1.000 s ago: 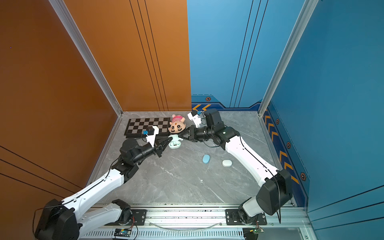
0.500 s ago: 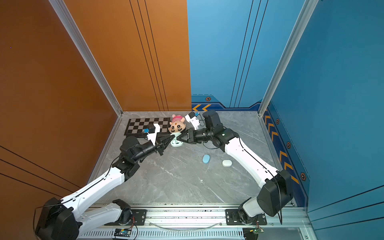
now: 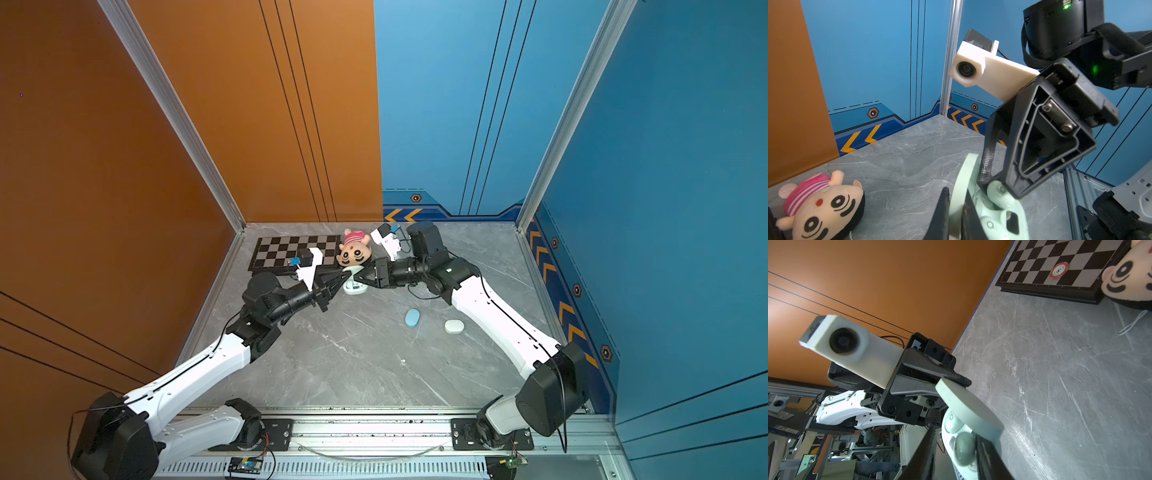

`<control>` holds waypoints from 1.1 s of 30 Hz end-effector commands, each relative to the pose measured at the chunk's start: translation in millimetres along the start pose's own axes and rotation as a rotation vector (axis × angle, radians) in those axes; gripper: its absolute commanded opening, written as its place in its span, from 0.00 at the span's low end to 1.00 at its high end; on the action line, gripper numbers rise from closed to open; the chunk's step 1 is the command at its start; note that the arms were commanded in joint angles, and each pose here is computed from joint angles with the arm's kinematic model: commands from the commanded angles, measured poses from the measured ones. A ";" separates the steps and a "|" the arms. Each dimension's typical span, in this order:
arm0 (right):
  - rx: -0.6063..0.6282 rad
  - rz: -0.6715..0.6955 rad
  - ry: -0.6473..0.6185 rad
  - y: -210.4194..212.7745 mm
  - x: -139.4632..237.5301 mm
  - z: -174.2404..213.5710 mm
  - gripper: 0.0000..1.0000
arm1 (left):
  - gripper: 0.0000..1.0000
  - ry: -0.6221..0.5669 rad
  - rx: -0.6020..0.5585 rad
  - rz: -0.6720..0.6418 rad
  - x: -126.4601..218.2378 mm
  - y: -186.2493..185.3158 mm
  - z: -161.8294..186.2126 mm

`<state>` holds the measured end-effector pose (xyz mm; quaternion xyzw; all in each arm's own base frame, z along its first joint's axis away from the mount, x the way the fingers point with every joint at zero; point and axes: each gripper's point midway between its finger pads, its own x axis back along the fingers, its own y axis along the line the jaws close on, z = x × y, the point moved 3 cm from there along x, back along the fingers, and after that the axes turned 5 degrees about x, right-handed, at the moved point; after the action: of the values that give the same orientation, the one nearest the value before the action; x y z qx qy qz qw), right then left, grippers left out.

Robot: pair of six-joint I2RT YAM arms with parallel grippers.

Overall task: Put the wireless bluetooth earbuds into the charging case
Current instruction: 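Press the second earbud into the other slot of the held case, then lower the case with the left gripper onto the table while the right gripper withdraws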

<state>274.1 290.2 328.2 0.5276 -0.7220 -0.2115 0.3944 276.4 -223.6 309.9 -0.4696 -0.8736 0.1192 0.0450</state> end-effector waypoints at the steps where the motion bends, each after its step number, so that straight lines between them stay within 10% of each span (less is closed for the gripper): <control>1: 0.030 0.048 -0.060 4.9 18.7 -12.2 0.39 | 0.00 -0.046 -0.021 0.041 -3.8 -11.3 -19.4; 15: 0.024 0.118 -0.222 18.6 60.3 -44.6 0.45 | 0.00 -0.023 -0.043 0.032 -16.6 -11.3 -7.2; 25: -0.494 0.854 -0.495 -111.9 151.5 -0.3 0.45 | 0.00 0.122 -0.177 0.025 -38.8 -18.5 59.0; 33: -0.731 1.000 -0.451 -155.0 155.3 57.3 0.44 | 0.00 0.263 -0.213 0.129 -73.8 -62.5 137.6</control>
<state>312.2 101.2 255.1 -0.0268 -0.8441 -0.3298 0.4219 245.3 -329.0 209.5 -0.5380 -0.8357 -0.0136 0.1092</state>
